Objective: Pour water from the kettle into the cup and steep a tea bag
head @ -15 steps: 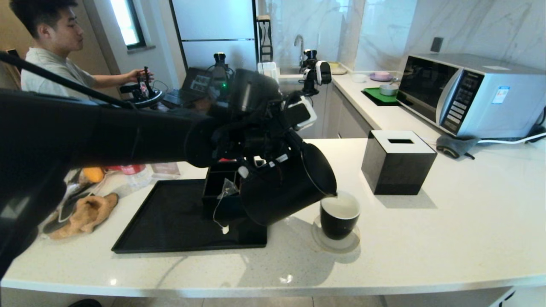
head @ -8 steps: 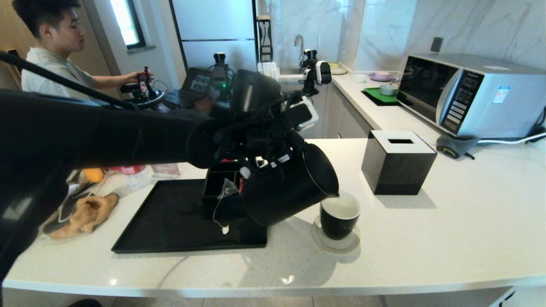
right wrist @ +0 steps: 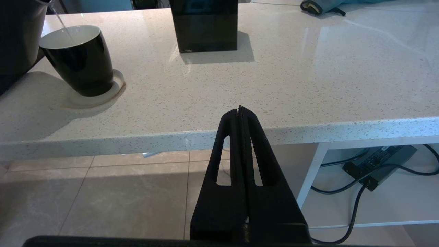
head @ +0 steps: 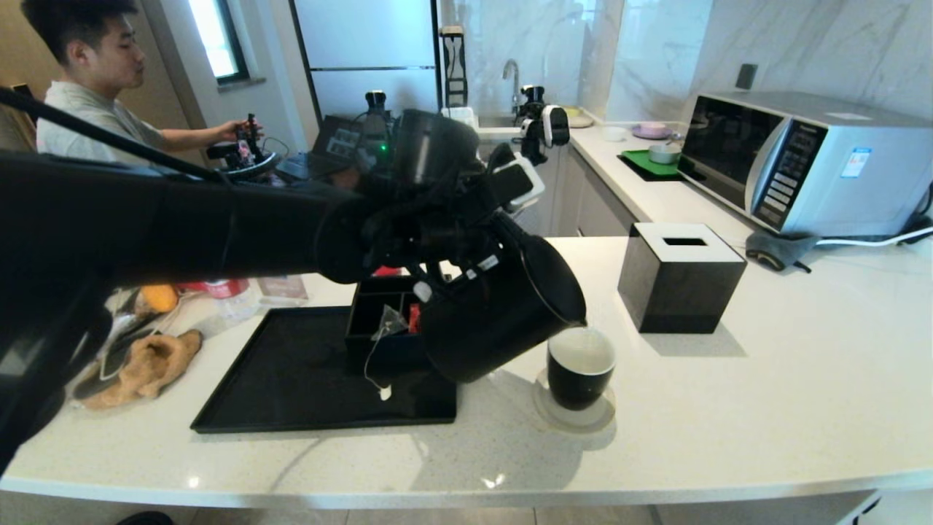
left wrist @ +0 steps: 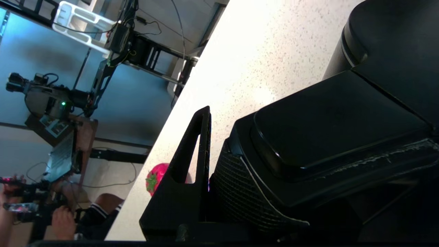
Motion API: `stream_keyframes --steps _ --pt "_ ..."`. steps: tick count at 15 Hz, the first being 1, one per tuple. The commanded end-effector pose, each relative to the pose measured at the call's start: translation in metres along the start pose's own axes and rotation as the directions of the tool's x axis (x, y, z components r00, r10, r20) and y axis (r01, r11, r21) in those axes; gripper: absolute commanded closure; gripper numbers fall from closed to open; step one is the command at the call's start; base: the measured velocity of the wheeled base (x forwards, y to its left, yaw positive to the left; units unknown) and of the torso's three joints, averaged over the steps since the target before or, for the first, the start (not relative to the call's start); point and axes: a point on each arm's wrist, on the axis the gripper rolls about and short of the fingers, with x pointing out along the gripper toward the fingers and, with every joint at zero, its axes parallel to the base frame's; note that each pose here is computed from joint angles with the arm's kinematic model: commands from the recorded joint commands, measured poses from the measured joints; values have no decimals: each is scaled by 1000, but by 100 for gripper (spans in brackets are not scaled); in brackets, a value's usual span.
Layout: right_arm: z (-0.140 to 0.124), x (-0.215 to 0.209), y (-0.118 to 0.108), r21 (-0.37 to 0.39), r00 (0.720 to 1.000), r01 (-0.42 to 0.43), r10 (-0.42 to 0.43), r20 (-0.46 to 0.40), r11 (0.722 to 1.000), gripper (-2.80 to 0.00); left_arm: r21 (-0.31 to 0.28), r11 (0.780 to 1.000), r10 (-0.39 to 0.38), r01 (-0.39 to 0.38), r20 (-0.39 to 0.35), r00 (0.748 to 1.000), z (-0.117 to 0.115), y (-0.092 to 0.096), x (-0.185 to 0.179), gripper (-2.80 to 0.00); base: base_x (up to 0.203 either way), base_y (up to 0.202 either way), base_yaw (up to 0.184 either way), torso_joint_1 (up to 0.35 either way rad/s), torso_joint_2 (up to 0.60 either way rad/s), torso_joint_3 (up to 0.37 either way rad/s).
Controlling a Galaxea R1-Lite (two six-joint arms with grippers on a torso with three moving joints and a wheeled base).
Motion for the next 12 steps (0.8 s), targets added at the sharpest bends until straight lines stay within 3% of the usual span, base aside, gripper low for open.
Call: stream_keyframes --steps 1,10,12 --pt "0 0 0 0 1000 -1 1 0 1000 0 -4 1000 2 -2 6 1000 2 0 -2 0 0 0 0 0 0 0" --pt "0 0 0 0 1000 -1 1 0 1000 0 -137 989 60 -50 70 996 9 6 -5 0 0 0 0 0 0 0" --pt "0 0 0 0 1000 0 0 0 1000 0 -181 980 104 -87 85 991 11 9 -7 0 0 0 0 0 0 0"
